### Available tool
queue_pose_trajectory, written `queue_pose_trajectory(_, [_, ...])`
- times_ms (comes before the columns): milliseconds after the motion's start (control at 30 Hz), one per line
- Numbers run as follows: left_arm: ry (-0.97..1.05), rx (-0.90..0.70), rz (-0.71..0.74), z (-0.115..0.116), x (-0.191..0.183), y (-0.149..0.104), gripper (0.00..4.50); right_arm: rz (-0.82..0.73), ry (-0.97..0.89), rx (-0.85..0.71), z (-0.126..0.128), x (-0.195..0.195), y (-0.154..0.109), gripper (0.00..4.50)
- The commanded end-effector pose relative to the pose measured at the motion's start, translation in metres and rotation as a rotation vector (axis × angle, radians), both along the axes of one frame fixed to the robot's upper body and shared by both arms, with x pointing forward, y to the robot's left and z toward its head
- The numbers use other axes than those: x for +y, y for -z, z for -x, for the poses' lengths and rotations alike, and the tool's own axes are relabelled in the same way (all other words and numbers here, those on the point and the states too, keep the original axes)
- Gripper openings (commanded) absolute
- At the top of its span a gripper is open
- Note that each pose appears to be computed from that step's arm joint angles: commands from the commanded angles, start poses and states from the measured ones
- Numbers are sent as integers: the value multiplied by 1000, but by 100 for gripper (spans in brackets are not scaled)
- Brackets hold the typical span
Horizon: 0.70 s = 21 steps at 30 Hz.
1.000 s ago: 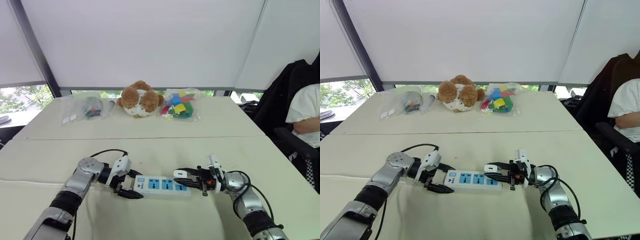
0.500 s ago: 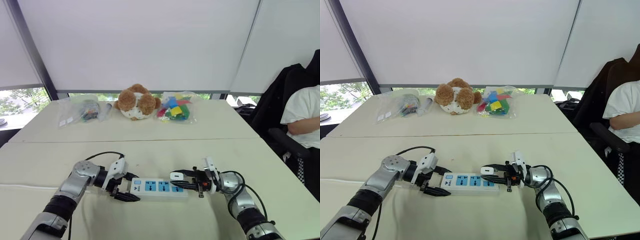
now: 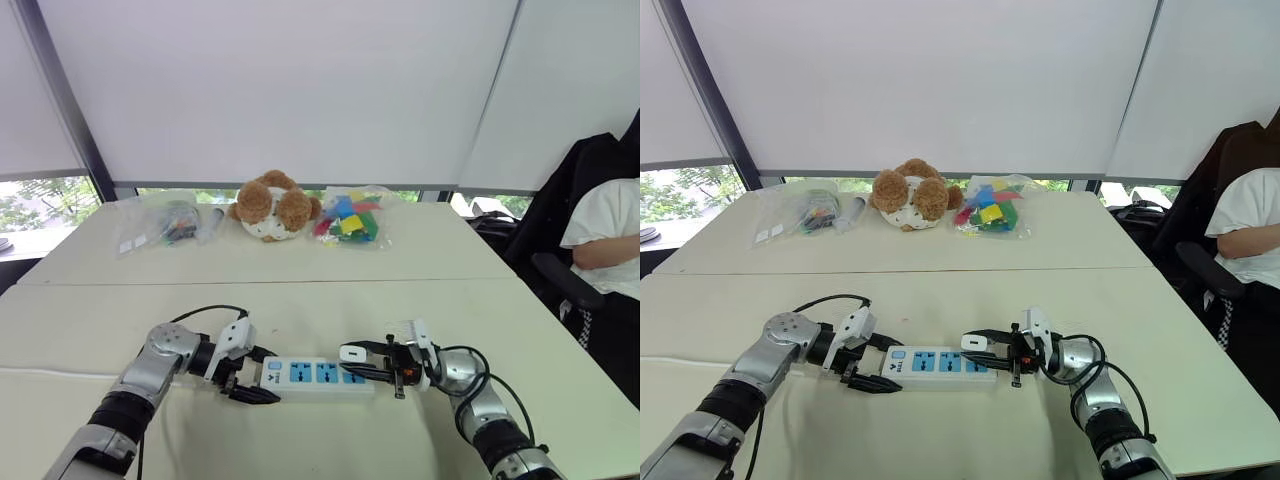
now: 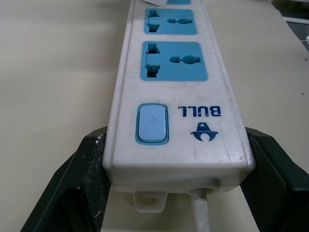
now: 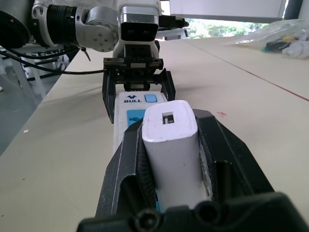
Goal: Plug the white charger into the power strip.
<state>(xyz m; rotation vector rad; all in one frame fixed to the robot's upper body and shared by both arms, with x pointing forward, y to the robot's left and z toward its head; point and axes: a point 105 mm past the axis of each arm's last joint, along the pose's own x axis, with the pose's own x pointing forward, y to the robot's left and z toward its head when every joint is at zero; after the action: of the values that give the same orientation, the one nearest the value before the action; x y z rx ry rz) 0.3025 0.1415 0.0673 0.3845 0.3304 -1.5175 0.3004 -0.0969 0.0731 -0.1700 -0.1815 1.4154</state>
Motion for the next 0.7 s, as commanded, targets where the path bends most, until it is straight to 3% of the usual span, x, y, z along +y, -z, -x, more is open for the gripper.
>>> queue_pose_trajectory(33, [31, -33, -39, -1, 4, -6, 303, 176, 23, 346, 25, -25, 71, 78])
queue_pose_trajectory(633, [32, -34, -41, 2, 5, -4, 303, 213, 13, 329, 27, -25, 77, 78])
queue_pose_trajectory(700, [31, -33, -45, 2, 6, -3, 303, 209, 12, 320, 27, -25, 75, 186])
